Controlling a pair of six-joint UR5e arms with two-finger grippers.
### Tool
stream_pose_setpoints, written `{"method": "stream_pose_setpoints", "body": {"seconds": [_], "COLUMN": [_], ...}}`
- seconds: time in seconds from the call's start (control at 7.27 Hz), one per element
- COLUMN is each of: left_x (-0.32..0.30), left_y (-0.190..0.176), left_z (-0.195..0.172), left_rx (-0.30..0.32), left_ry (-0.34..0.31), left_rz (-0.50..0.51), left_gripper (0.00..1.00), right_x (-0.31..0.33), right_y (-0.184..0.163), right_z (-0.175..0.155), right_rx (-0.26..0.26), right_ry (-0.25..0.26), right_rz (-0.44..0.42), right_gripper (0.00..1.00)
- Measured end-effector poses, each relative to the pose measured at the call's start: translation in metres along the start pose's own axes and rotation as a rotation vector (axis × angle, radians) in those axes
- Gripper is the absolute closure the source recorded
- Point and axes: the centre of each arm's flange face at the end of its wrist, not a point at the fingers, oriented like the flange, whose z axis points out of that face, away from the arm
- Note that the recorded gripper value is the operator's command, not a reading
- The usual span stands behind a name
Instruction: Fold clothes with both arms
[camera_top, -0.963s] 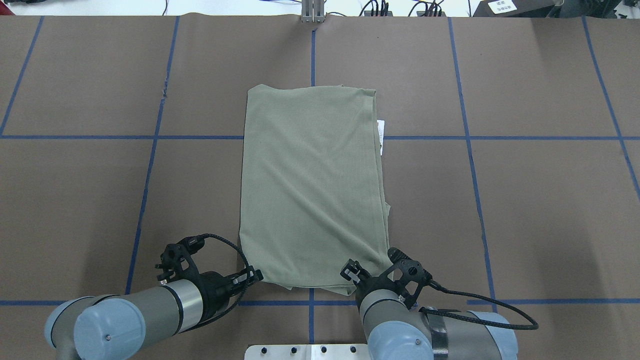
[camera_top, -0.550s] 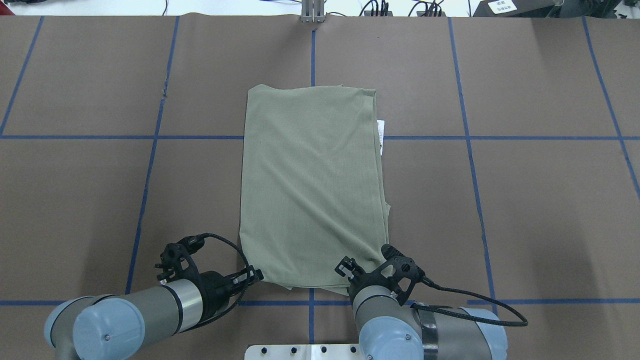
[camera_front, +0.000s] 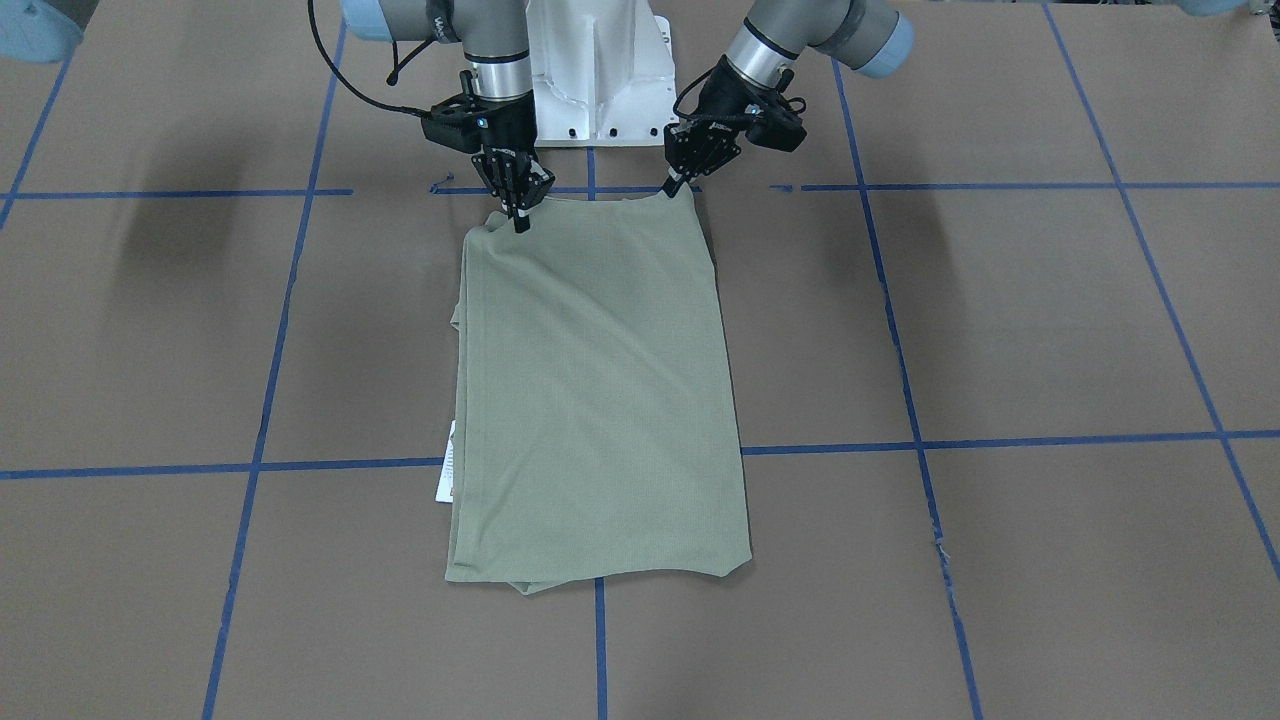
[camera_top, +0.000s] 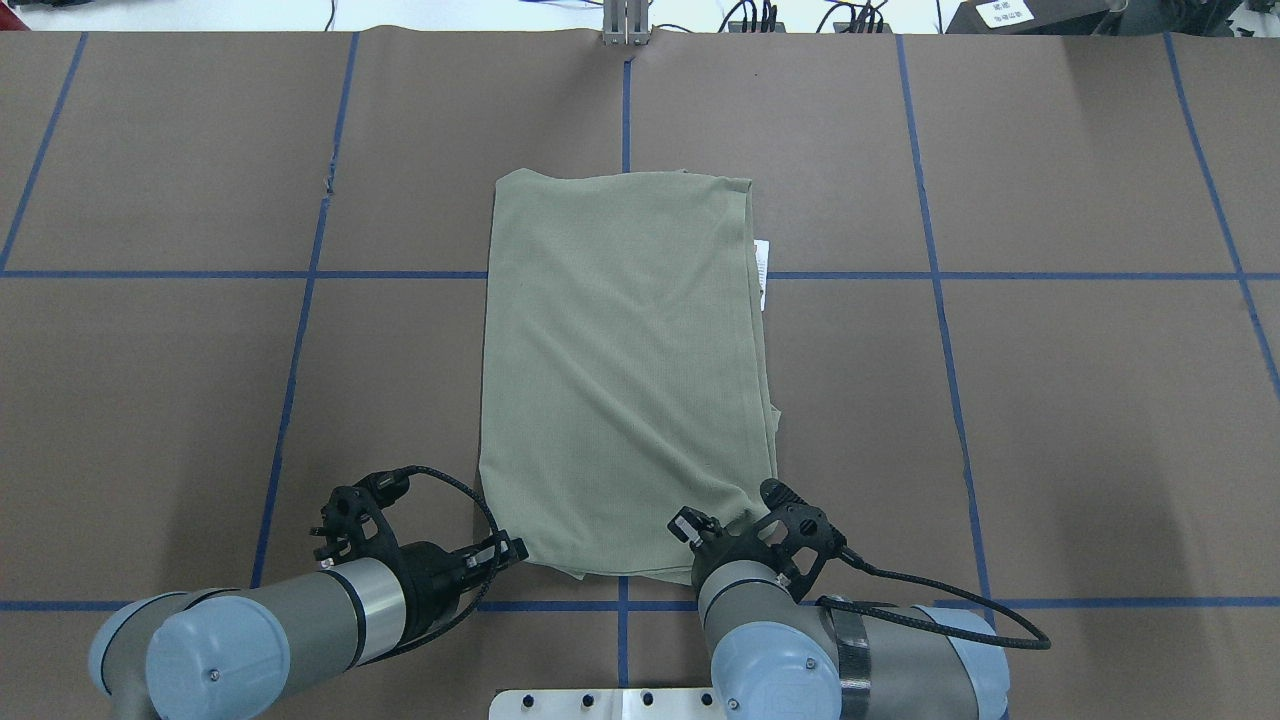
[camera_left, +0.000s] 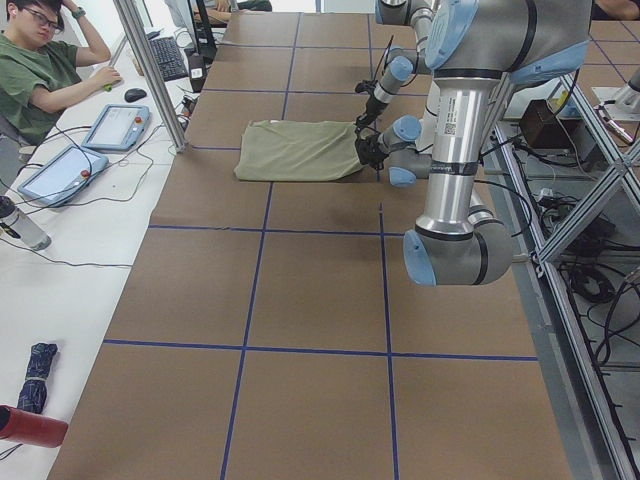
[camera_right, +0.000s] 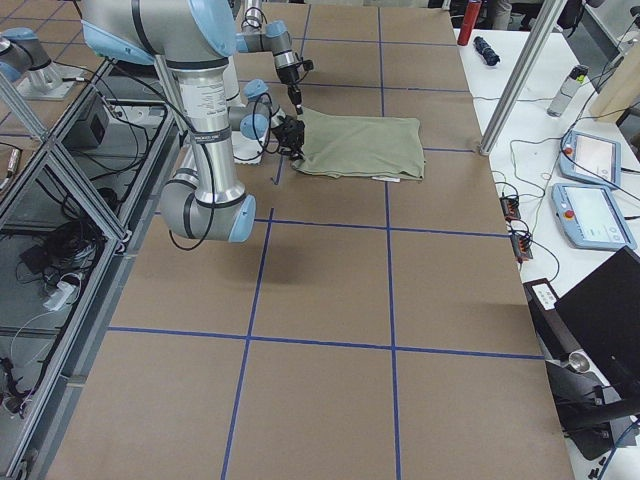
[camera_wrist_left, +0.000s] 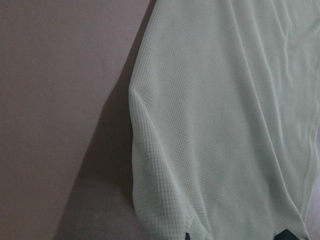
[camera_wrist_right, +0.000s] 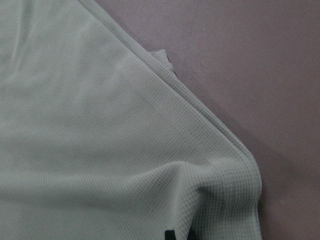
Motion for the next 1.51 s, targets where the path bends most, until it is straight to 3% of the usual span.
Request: {"method": "stream_pose_setpoints", "body": {"seconds": [0.28,0.41,0.96,1.24,1.51], "left_x": [0.005,0.021,0.106,0.115,0.106], "left_y": [0.000,0.000,0.004,0.004,0.004], "left_z": [-0.006,-0.025,-0.175,-0.202,-0.177], "left_rx": [-0.006,-0.020,-0.131,-0.153,-0.134], "left_ry": [0.010,0.027,0.034,0.024,-0.028], "left_rz": [0.003,0.021,0.064,0.067,0.082], "left_gripper": [1.00,1.00,1.00,1.00,1.00], "right_x": [-0.005,-0.014,-0.014,-0.012,-0.016], "right_y": [-0.007,-0.016,-0.053,-0.061,-0.043], "right_z": [-0.009,-0.030,-0.201,-0.222,-0.196], "right_rx": [-0.003,-0.017,-0.119,-0.135,-0.094], "right_ry": [-0.014,-0.040,-0.047,-0.046,-0.010], "right_rz": [0.005,0.019,-0.008,-0.013,-0.043], "right_gripper": [1.00,1.00,1.00,1.00,1.00]}}
